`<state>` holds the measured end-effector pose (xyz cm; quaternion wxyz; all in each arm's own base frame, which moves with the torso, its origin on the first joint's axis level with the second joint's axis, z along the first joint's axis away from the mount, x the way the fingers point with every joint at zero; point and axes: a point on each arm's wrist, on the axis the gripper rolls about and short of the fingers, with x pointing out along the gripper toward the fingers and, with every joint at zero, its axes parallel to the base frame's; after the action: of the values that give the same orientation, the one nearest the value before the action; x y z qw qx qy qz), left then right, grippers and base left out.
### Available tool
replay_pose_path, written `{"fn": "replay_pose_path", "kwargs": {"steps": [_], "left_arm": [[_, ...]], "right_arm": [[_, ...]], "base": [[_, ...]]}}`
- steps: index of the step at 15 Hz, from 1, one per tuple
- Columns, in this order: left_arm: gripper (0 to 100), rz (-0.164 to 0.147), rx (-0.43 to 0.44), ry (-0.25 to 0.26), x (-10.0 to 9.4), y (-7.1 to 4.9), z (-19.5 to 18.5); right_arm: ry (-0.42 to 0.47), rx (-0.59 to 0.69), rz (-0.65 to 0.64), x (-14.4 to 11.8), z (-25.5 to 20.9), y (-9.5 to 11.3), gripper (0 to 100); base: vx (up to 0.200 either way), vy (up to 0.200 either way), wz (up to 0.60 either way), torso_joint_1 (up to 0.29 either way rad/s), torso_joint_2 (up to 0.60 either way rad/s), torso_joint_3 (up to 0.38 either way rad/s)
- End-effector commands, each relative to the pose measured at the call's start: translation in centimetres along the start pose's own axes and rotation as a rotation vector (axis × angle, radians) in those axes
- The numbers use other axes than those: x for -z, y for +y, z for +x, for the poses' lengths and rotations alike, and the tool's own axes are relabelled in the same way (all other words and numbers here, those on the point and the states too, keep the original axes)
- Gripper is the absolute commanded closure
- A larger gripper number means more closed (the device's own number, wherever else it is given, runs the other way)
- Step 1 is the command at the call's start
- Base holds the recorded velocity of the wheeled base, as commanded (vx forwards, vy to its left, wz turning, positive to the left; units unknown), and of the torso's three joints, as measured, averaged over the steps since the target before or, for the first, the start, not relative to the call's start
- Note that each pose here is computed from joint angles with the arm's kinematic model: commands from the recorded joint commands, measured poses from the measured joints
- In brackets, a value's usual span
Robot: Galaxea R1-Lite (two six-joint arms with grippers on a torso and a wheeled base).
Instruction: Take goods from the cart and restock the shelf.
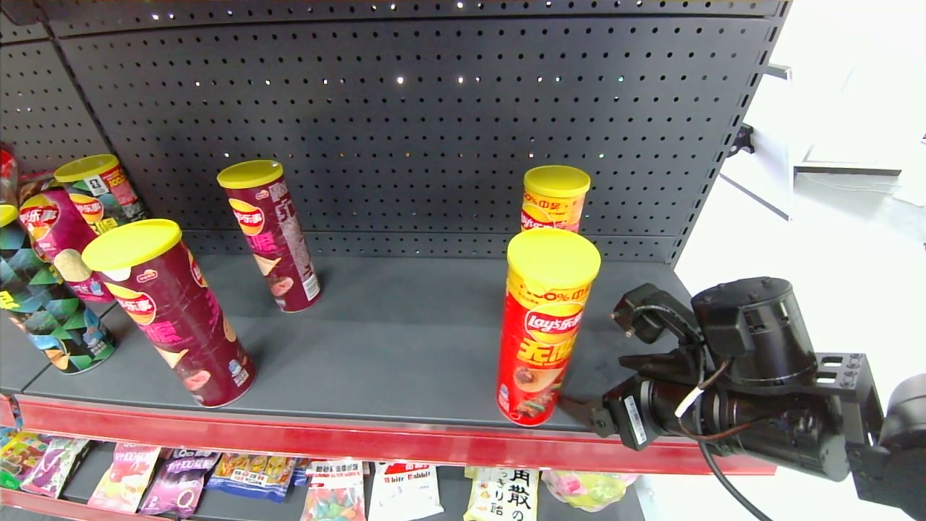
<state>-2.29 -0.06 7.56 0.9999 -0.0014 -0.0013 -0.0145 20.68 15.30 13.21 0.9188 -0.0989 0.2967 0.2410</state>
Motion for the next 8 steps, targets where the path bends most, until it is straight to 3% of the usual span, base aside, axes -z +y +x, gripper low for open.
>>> {"fn": "replay_pose_path", "kwargs": {"steps": [1, 7, 8], "left_arm": [[0, 0.000, 0.000, 0.001, 0.0, 0.0, 0.0], [0, 0.000, 0.000, 0.001, 0.0, 0.0, 0.0], [0, 0.000, 0.000, 0.001, 0.0, 0.0, 0.0]], "right_arm": [[0.000, 0.000, 0.000, 0.0, 0.0, 0.0, 0], [-0.025, 0.077, 0.036, 1.0, -2.3, -1.6, 0], [-0.083, 0.125, 0.061, 1.3, -4.8, -2.7, 0]], "base": [[0.000, 0.000, 0.00, 0.000, 0.00, 0.000], [0.000, 0.000, 0.00, 0.000, 0.00, 0.000], [0.000, 0.000, 0.00, 0.000, 0.00, 0.000]]}}
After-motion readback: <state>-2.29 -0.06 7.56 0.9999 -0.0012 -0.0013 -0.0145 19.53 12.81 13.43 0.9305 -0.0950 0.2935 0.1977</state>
